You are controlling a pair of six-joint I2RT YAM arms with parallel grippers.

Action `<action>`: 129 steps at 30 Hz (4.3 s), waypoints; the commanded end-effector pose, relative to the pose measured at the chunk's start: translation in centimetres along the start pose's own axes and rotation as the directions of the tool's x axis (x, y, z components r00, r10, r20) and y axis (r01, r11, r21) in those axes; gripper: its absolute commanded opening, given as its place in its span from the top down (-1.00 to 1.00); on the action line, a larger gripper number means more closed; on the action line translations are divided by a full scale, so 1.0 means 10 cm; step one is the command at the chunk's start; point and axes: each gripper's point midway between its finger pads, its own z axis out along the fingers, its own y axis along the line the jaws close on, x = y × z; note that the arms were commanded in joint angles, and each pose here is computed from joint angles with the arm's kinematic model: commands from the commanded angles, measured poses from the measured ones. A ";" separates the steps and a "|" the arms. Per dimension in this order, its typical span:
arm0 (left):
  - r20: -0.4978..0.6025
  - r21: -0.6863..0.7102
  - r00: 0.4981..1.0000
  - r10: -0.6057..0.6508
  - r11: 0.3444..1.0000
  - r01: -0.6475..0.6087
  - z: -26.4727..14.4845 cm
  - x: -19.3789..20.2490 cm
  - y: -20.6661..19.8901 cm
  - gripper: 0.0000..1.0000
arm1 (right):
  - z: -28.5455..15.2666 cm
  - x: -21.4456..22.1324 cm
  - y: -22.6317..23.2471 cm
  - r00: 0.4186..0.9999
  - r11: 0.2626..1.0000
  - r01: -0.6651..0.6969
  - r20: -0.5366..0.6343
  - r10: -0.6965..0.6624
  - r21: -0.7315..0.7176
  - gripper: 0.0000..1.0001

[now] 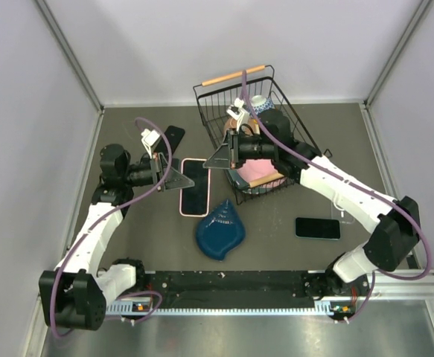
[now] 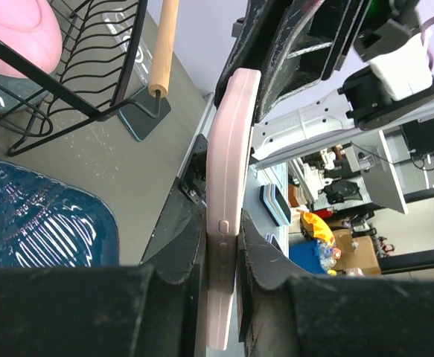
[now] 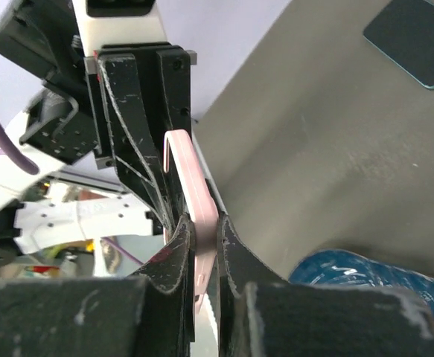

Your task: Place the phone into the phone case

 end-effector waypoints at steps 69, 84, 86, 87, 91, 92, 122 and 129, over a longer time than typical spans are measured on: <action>0.416 -0.781 0.754 -0.509 0.226 0.583 -1.24 0.56 2.60 0.03 | -1.25 -0.09 0.65 0.920 0.947 0.246 0.259 -0.295 0.205 -0.97; 0.544 -0.785 0.789 -0.284 0.159 0.599 -1.57 -0.12 2.65 -0.32 | -1.26 -0.10 0.61 0.915 0.940 0.252 0.261 -0.308 0.229 -0.97; 0.600 -0.759 0.757 -0.260 0.116 0.641 -1.63 -0.29 2.72 -0.48 | -1.26 -0.10 0.60 0.915 0.939 0.250 0.261 -0.309 0.234 -0.97; 0.619 -0.745 0.741 -0.258 0.104 0.659 -1.63 -0.34 2.75 -0.54 | -1.25 -0.11 0.58 0.914 0.938 0.251 0.260 -0.311 0.240 -0.98; 0.731 -0.642 0.635 -0.248 0.062 0.764 -1.64 -0.62 2.93 -0.88 | -1.25 -0.12 0.55 0.915 0.936 0.245 0.258 -0.309 0.253 -0.97; 0.761 -0.607 0.600 -0.249 0.057 0.793 -1.62 -0.68 2.96 -0.92 | -1.25 -0.12 0.56 0.915 0.935 0.246 0.257 -0.310 0.254 -0.97; 0.958 -0.287 0.273 -0.088 -0.314 0.905 -1.62 -1.21 3.50 -0.93 | -1.14 -0.26 0.32 0.908 0.893 0.278 0.206 -0.364 0.353 -0.97; 0.964 -0.267 0.248 -0.099 -0.374 0.888 -1.59 -1.07 3.62 -0.93 | -1.15 -0.26 0.30 0.905 0.885 0.286 0.200 -0.376 0.368 -0.97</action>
